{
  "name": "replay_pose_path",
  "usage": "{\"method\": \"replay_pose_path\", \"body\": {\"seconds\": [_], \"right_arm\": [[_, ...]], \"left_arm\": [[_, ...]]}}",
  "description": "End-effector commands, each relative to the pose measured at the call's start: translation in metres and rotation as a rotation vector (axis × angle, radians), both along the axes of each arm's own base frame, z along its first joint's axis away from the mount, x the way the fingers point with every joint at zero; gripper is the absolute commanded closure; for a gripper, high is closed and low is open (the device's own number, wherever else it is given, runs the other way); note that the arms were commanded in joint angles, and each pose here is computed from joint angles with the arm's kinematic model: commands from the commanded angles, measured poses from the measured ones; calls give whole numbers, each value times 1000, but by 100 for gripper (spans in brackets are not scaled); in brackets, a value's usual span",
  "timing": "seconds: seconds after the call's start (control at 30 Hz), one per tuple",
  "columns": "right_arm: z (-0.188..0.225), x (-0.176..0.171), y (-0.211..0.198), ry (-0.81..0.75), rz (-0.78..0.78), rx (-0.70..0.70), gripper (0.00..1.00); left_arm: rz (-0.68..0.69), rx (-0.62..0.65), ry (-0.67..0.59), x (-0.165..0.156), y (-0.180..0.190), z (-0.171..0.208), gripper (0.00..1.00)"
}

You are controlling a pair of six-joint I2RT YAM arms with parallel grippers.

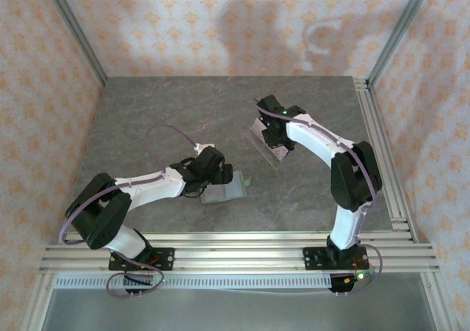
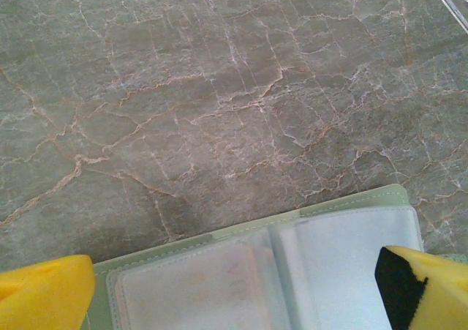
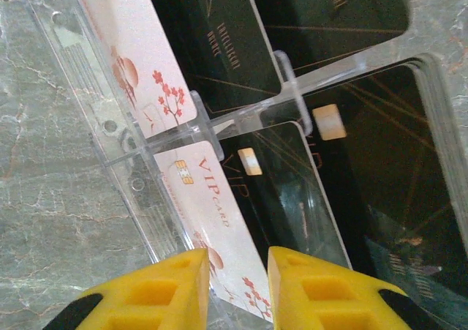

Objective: Put the credit cards into the card holder
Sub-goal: Pick up the credit card from the storage box.

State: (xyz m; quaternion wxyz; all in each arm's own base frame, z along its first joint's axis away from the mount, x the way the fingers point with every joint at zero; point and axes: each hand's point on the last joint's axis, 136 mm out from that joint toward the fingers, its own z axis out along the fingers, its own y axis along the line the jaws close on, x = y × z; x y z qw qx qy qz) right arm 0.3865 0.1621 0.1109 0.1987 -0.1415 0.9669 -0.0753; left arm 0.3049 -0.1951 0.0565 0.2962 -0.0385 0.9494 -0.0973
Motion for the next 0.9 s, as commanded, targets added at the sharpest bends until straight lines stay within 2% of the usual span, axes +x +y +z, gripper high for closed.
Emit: {"method": "replay_pose_path", "body": {"seconds": [0.0, 0.87], "right_arm": [[17, 6, -12, -47, -25, -26, 73], [-27, -4, -3, 69, -22, 10, 73]], "left_arm": [[7, 7, -22, 5, 4, 10, 0], [11, 8, -27, 6, 4, 9, 0]]}}
